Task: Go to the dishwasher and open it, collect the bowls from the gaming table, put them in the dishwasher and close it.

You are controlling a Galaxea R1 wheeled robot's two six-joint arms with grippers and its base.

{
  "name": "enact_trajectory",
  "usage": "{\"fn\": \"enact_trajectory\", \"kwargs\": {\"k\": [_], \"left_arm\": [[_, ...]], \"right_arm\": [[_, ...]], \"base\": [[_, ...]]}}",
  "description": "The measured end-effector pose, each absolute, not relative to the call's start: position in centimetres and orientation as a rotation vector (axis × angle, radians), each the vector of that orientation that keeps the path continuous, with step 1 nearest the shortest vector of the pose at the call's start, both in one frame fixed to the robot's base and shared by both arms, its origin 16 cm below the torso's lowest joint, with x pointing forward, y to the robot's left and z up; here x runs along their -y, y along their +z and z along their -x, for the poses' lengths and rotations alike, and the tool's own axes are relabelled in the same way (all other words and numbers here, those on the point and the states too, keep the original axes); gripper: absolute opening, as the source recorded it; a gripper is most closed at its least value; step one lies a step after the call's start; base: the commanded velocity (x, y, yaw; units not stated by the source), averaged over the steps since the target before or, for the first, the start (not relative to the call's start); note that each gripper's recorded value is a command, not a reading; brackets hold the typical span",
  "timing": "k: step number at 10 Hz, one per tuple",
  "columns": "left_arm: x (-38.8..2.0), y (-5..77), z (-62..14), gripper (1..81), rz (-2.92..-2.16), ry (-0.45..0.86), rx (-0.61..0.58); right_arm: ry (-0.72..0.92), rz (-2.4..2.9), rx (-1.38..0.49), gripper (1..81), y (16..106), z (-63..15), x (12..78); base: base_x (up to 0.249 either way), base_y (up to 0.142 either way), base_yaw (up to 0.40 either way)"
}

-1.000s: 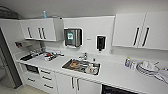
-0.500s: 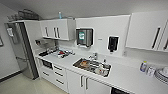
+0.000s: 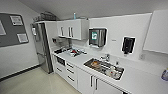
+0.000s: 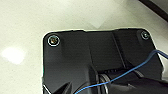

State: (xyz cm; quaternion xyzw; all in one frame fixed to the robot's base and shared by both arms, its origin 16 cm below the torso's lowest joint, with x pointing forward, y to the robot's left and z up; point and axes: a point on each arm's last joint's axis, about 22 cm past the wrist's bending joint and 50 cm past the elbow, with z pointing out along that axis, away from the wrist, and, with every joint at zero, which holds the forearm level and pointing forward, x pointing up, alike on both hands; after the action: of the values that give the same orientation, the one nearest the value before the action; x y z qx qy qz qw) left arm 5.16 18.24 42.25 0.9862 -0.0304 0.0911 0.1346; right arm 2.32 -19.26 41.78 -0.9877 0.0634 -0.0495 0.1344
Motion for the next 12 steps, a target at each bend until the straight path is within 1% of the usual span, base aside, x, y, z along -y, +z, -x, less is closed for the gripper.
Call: {"fn": "enact_trajectory", "kwargs": {"k": [12], "left_arm": [[-18.42,42.24,-5.47,81.1,-2.865,0.272,0.116]], "right_arm": [[-0.141,2.858,-0.169,81.1,41.79,-2.09,18.76]], "base": [[0.0,0.0,0.357]]}}
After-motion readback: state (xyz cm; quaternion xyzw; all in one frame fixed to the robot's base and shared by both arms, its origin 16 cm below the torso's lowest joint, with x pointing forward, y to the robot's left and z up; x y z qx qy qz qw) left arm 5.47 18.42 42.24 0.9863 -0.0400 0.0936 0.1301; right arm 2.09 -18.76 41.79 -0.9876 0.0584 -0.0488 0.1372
